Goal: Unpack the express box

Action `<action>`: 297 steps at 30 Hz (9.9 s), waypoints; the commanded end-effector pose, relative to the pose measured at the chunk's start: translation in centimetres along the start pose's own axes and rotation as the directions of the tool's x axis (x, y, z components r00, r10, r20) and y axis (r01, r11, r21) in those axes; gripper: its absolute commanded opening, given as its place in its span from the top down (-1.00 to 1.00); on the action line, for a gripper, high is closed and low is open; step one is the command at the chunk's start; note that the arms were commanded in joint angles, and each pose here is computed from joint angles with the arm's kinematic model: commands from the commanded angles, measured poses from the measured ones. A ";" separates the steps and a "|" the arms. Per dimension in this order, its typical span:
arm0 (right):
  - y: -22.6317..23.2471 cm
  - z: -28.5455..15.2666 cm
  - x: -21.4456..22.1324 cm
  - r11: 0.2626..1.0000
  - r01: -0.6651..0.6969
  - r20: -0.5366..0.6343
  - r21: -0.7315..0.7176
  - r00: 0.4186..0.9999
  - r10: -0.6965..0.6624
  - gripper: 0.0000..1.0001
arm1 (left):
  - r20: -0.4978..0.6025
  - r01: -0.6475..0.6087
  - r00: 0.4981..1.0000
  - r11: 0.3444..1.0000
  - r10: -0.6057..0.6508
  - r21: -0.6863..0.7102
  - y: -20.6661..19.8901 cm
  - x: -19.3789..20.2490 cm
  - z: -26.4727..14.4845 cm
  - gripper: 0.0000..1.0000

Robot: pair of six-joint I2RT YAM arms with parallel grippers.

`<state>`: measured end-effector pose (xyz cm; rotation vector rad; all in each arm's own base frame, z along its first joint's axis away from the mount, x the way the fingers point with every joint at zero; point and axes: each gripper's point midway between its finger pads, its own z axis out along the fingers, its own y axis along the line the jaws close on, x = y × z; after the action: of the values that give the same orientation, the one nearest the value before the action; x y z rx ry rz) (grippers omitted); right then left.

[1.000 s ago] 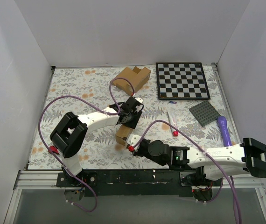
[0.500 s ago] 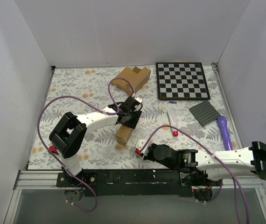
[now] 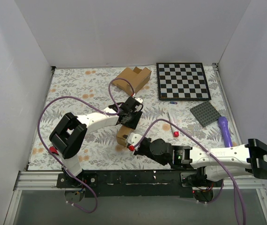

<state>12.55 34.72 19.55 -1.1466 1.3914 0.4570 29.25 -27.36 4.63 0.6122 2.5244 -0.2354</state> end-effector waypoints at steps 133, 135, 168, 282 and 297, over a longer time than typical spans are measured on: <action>-11.4 -2.7 -14.1 0.386 -0.741 0.466 -0.550 0.111 0.877 0.97 | 0.499 -0.141 0.415 0.488 -0.761 0.861 -2.5 -8.9 -31.7 -0.55; -11.5 -2.8 -14.1 0.386 -0.742 0.467 -0.548 0.111 0.877 0.97 | 0.492 -0.143 0.431 0.482 -0.756 0.865 -2.8 -8.8 -31.3 -0.44; -9.8 -1.7 -13.9 0.367 -0.730 0.381 -0.576 0.157 0.911 0.97 | 0.485 -0.153 0.400 0.465 -0.778 0.872 -3.0 -8.1 -31.6 0.59; -8.2 -6.4 9.6 0.602 -0.726 -0.055 0.332 0.623 0.781 -0.66 | 0.278 0.258 0.935 0.961 -0.222 -0.100 1.7 -2.9 -9.0 -0.96; -8.3 -7.2 10.2 0.597 -0.726 -0.038 0.341 0.624 0.781 -0.66 | 0.268 0.152 0.957 0.981 -0.114 -0.124 1.8 -3.3 -8.8 -0.75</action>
<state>17.31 21.47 13.88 -0.3080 2.0652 0.7088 28.29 -24.50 11.29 0.3012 2.3703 -0.1348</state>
